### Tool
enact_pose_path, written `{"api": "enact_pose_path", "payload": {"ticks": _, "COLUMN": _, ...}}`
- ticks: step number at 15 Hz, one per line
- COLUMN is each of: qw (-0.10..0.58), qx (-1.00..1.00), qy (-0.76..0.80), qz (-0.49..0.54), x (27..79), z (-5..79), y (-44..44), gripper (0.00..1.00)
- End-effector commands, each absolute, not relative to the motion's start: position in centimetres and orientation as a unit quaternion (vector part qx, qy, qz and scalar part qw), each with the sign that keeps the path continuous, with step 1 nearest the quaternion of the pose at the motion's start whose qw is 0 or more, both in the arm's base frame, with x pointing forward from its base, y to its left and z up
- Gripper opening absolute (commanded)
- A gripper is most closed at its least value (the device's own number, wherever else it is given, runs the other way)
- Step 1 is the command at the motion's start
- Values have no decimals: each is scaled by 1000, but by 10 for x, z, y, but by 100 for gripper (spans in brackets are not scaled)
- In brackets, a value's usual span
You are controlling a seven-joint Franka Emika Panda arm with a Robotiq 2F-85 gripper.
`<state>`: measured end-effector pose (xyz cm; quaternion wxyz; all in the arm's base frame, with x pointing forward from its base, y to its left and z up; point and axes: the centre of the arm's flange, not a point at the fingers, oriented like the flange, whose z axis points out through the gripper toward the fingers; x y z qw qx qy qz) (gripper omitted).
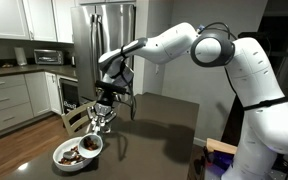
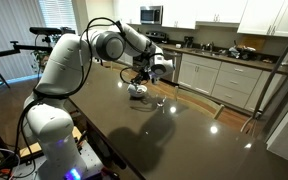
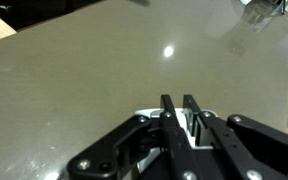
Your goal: Slide the white mug to the right, pour the contents in the white mug into the bowl
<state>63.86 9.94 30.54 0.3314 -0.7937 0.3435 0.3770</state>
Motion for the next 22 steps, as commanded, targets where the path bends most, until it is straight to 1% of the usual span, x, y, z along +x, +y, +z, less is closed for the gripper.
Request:
{"api": "enact_pose_path", "payload": {"ticks": 1, "qw": 331, "qx": -794, "qy": 344, "qz": 377, "x": 639, "z": 305, "y": 99, "gripper": 16}}
{"api": "enact_pose_path", "payload": {"ticks": 2, "qw": 331, "qx": -794, "qy": 344, "qz": 377, "x": 639, "z": 305, "y": 99, "gripper": 16}}
{"api": "enact_pose_path", "payload": {"ticks": 3, "qw": 331, "qx": -794, "qy": 344, "qz": 377, "x": 639, "z": 305, "y": 99, "gripper": 7}}
{"api": "enact_pose_path", "payload": {"ticks": 12, "qw": 336, "qx": -814, "qy": 350, "qz": 320, "x": 665, "z": 307, "y": 97, "gripper": 7}}
{"api": "enact_pose_path", "payload": {"ticks": 22, "qw": 323, "qx": -861, "qy": 312, "qz": 237, "x": 665, "z": 316, "y": 115, "gripper": 7}}
